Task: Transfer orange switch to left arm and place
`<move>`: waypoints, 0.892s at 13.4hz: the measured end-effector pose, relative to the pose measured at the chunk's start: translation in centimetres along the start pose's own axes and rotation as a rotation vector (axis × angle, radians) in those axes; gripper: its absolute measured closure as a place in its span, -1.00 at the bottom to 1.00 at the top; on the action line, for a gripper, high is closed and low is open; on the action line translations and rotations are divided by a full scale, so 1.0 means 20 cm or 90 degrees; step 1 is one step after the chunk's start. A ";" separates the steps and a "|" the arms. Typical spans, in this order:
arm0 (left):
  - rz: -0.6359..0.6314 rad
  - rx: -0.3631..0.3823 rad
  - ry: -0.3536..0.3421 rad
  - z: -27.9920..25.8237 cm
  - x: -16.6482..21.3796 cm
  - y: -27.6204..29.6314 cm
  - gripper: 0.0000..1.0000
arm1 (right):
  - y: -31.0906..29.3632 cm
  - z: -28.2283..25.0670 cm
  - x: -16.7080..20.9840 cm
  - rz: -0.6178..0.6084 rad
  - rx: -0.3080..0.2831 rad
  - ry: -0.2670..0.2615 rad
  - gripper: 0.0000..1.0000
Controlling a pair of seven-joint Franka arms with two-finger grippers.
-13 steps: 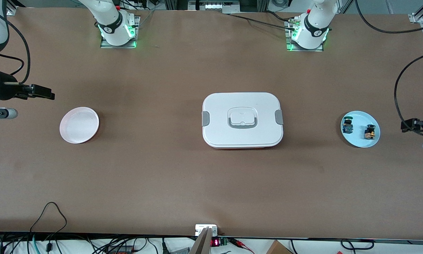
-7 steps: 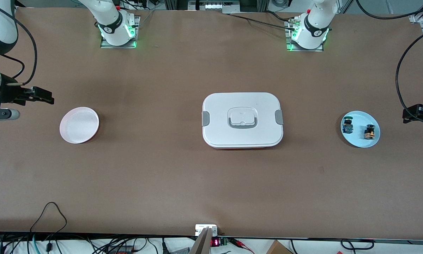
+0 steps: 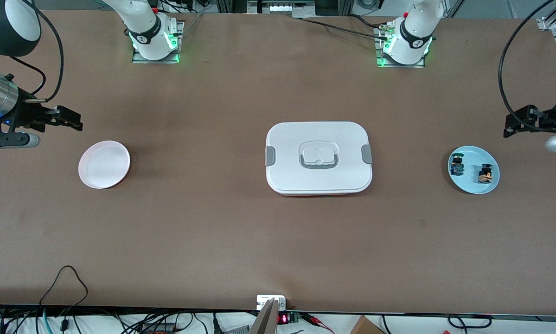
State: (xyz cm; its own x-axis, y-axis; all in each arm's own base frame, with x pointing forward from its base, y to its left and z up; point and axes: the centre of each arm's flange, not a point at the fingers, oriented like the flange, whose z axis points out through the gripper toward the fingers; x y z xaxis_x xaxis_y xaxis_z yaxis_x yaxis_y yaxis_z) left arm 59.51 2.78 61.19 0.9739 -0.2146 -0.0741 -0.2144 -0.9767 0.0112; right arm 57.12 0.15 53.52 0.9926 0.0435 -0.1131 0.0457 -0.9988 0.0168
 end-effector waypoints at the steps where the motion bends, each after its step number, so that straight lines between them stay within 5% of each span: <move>1: -0.019 -0.012 -0.005 0.01 -0.06 -0.03 -1.00 | -0.01 0.00 0.00 -0.001 0.000 0.001 -1.00; 5: -0.037 0.005 0.009 0.06 -0.18 0.01 -1.00 | -0.05 -0.01 0.00 0.011 -0.001 0.000 -1.00; 8: -0.043 0.065 0.014 0.03 -0.21 0.18 -1.00 | -0.05 -0.04 0.00 0.011 -0.004 0.008 -1.00; 12: -0.053 0.070 0.012 0.03 -0.22 0.18 -1.00 | 0.01 -0.15 0.01 0.026 -0.005 0.036 -1.00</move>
State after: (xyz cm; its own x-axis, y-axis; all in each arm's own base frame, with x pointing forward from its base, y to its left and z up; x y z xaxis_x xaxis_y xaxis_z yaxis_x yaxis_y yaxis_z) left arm 54.34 0.31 61.05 0.9896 -0.1344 -0.0518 -0.1392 -0.9848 -0.1042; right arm 57.60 -0.07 56.53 0.9984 0.0043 -0.0556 0.0058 -0.9996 0.0280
